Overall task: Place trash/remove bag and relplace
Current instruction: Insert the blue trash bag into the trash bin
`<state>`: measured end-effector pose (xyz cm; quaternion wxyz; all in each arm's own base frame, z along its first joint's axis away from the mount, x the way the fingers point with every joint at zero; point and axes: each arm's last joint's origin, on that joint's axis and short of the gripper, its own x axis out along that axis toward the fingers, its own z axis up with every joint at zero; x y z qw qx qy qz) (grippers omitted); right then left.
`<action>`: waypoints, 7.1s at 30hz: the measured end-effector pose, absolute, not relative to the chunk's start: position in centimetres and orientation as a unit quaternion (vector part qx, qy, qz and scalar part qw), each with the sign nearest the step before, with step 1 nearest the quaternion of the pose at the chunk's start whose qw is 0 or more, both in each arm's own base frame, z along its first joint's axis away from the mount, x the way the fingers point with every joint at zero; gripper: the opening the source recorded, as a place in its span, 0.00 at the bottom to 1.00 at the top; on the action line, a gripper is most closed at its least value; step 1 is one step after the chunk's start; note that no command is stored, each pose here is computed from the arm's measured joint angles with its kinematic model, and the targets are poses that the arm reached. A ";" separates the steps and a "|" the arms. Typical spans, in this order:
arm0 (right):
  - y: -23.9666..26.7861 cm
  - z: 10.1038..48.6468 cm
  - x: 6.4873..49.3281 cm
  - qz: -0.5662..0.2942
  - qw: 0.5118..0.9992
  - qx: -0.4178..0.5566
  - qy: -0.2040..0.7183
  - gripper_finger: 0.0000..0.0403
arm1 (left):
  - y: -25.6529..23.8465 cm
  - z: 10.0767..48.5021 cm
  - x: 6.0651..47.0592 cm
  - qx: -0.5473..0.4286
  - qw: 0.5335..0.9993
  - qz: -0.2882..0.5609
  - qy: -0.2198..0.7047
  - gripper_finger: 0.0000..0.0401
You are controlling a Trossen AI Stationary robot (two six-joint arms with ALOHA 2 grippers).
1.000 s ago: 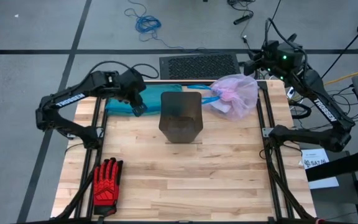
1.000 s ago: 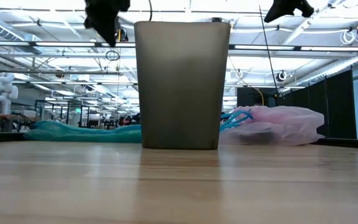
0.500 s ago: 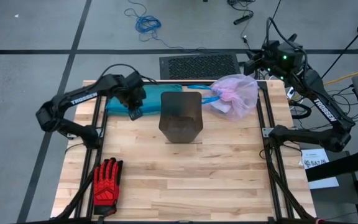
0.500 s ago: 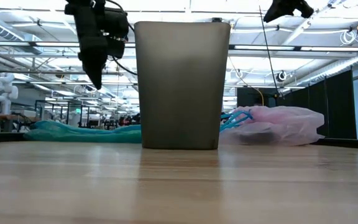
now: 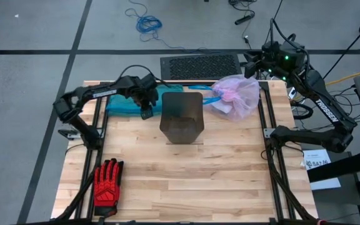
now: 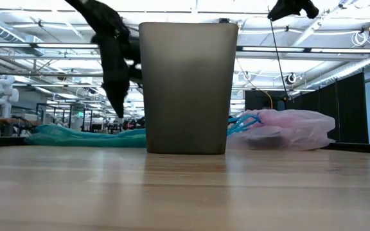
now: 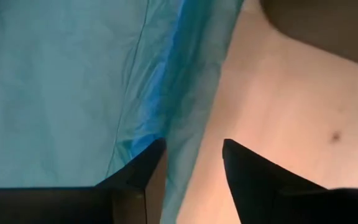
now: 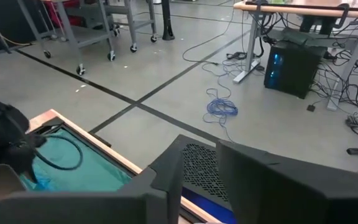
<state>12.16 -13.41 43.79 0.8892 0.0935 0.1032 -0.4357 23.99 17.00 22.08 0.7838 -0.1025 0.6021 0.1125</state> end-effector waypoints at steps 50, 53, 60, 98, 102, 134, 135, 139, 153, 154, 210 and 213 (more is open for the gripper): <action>-12.2 46.2 14.6 -0.276 0.956 0.097 -0.027 0.31 | 17.1 49.1 14.1 -0.046 0.845 0.408 0.343 0.00; -11.7 46.2 16.0 -0.244 0.962 0.114 -0.038 0.31 | 16.2 50.9 13.4 -0.059 0.858 0.414 0.298 0.00; -10.3 45.4 21.5 -0.169 0.973 0.145 -0.052 0.31 | 14.5 54.0 12.1 -0.067 0.879 0.419 0.219 0.00; -4.5 40.8 50.6 -0.339 0.922 0.099 -0.160 0.72 | 13.0 57.0 12.8 -0.023 0.937 0.332 0.108 0.00; -5.6 40.8 50.4 -0.374 0.905 0.117 -0.165 0.69 | 12.6 57.0 13.2 -0.021 0.942 0.318 0.108 0.00; 1.6 57.7 28.3 -0.348 0.912 0.166 -0.138 0.00 | 7.3 61.2 12.0 -0.107 0.990 0.037 -0.083 0.00; 1.8 58.0 27.5 -0.343 0.914 0.168 -0.137 0.00 | 7.3 61.3 12.5 -0.113 0.989 0.022 -0.087 0.00; 2.4 58.4 25.6 -0.332 0.921 0.162 -0.121 0.00 | 6.9 61.6 14.4 -0.126 0.987 -0.036 -0.098 0.00; 1.7 60.0 19.0 -0.325 0.928 0.144 -0.110 0.00 | 5.1 59.9 24.5 -0.127 0.978 -0.137 -0.098 0.00; 1.6 60.0 18.8 -0.325 0.928 0.146 -0.107 0.00 | 5.0 59.8 24.8 -0.128 0.978 -0.132 -0.097 0.00; -1.2 58.7 18.9 -0.352 0.936 0.011 -0.010 0.00 | 6.4 59.0 25.5 -0.015 0.994 0.061 -0.088 0.00; -1.7 58.7 18.8 -0.364 0.931 0.006 -0.009 0.00 | 7.0 58.9 25.3 -0.013 0.994 0.071 -0.087 0.00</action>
